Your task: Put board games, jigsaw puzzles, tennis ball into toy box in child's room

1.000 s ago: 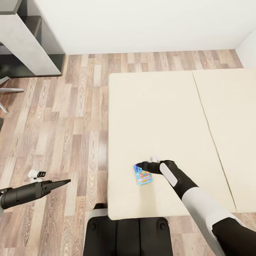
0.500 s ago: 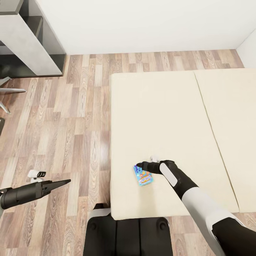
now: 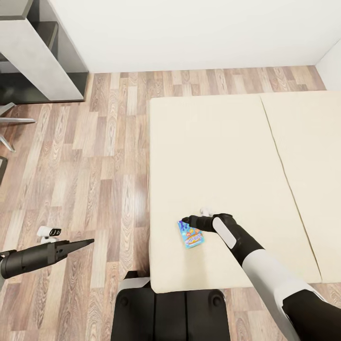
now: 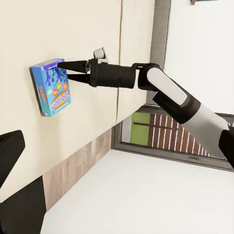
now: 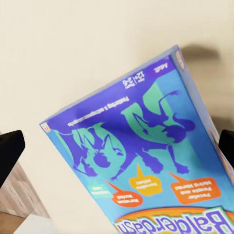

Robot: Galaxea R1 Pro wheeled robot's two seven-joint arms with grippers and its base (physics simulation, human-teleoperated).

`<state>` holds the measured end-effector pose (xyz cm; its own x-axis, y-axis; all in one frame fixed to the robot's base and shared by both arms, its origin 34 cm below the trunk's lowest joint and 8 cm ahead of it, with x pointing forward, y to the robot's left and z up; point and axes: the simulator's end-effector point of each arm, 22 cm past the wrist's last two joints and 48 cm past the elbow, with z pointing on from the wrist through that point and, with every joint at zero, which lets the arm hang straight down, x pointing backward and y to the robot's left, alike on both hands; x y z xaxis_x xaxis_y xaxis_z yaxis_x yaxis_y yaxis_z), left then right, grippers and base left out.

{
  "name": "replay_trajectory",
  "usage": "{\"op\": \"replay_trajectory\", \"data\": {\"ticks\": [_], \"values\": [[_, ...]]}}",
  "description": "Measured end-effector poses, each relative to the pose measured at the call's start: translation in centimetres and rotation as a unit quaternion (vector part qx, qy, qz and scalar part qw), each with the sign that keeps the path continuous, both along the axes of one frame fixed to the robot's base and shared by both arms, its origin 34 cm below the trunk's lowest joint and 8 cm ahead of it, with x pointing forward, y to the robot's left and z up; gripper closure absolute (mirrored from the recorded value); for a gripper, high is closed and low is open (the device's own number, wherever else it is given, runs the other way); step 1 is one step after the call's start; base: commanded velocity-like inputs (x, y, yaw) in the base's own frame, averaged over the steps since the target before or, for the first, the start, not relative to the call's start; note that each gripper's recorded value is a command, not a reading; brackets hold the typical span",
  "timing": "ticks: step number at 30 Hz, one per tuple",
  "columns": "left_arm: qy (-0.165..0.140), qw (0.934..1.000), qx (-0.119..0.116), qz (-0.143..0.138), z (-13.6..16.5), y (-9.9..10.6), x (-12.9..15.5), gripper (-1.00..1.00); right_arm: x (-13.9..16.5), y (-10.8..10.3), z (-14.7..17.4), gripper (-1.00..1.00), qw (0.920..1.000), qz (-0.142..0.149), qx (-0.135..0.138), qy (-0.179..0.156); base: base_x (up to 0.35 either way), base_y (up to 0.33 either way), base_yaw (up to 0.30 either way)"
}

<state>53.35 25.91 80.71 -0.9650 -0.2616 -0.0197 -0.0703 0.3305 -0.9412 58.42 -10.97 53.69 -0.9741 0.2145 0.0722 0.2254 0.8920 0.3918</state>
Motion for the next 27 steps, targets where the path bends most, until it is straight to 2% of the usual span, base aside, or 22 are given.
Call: {"op": "replay_trajectory", "data": {"ticks": [5, 13, 27], "values": [[0.000, 1.0000, 0.000, 0.000, 0.0, 0.0, 0.0, -1.00, -0.3, 0.0, -0.1, -1.00, 1.0000, 0.001, 0.000, 0.004, 0.000, 0.002, 0.000], [0.000, 1.0000, -0.001, 0.000, 0.0, 0.0, 0.0, -1.00, -0.9, -0.5, -0.3, -1.00, 0.9996, 0.023, -0.011, 0.010, 0.000, 0.000, 0.000], [-0.002, 1.0000, 0.001, 0.004, 0.1, 0.3, 0.2, -1.00, -1.4, -0.5, -0.3, -1.00, 0.9993, 0.030, -0.010, 0.018, 0.000, 0.000, 0.000]]}}
